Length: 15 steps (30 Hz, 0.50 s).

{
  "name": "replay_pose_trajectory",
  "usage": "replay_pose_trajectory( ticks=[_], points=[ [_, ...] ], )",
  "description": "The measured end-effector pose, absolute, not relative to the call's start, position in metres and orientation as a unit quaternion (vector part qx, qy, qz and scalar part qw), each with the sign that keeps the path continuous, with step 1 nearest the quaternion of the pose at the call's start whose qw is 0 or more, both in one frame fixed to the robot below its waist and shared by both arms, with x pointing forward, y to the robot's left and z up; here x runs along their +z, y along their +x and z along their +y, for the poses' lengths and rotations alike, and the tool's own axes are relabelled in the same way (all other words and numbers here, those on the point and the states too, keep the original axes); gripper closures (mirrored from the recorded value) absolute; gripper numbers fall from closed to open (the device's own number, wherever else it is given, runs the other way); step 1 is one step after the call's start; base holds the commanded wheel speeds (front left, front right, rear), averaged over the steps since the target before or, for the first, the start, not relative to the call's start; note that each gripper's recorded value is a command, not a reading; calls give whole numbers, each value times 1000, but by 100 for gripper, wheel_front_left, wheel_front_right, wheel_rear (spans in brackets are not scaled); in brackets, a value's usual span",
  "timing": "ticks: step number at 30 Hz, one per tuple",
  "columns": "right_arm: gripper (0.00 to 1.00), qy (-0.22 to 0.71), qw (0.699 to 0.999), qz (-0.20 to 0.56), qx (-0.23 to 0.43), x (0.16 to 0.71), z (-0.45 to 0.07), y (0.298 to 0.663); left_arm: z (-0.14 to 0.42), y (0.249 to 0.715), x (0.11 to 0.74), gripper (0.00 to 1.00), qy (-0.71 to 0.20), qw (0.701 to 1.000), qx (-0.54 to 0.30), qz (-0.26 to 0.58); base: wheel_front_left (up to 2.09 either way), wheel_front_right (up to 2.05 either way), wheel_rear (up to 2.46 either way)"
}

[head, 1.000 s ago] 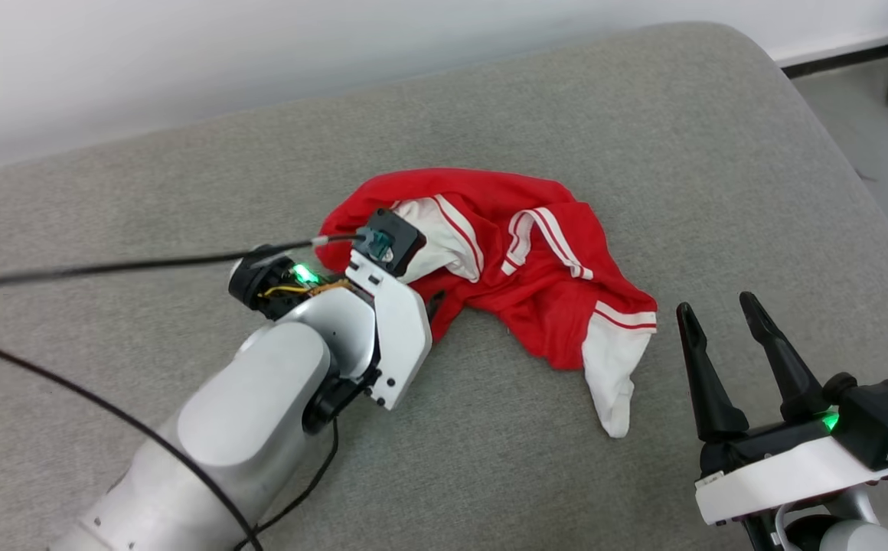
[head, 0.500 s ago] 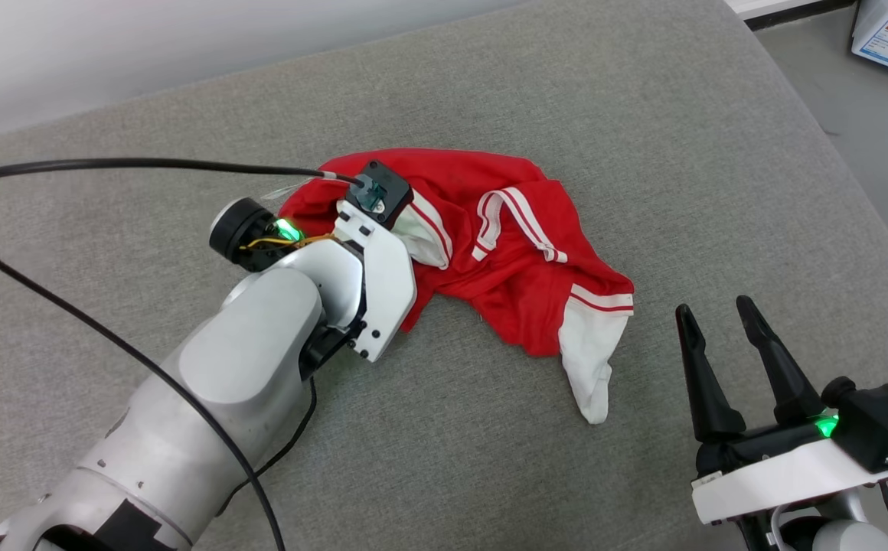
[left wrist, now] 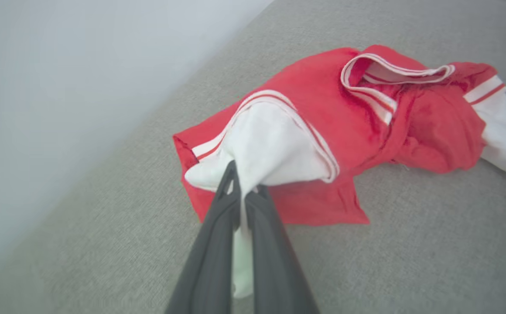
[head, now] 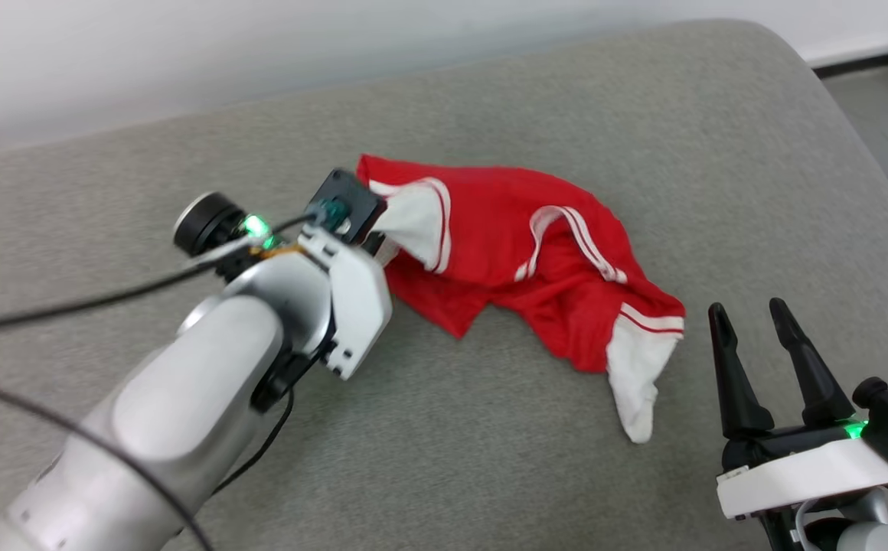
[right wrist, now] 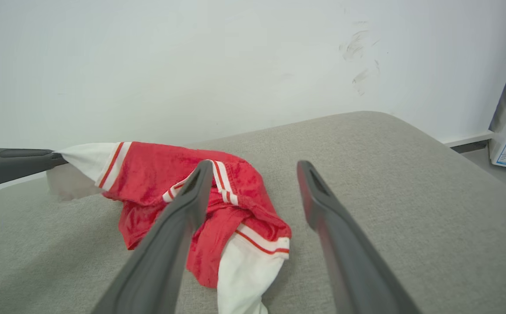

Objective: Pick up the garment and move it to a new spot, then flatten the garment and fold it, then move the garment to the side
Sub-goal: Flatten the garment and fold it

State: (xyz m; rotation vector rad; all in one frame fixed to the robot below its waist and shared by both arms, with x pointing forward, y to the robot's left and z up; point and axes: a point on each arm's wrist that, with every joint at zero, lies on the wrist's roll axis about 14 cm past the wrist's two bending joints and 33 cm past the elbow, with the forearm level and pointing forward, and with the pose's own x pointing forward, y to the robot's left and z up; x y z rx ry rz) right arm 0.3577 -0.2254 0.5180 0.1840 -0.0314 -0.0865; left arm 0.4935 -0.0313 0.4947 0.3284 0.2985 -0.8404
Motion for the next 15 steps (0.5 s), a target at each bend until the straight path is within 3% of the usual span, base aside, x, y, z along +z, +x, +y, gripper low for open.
replay_pose_trajectory(
  ticks=[7,15],
  points=[
    [0,96,995,-26,-15,528,-210,365,27,458,504,100,147,911,-353,153,0,0,0],
    [0,93,995,-23,4,532,-200,369,113,408,466,100,102,934,-239,244,0,0,0]
  ],
)
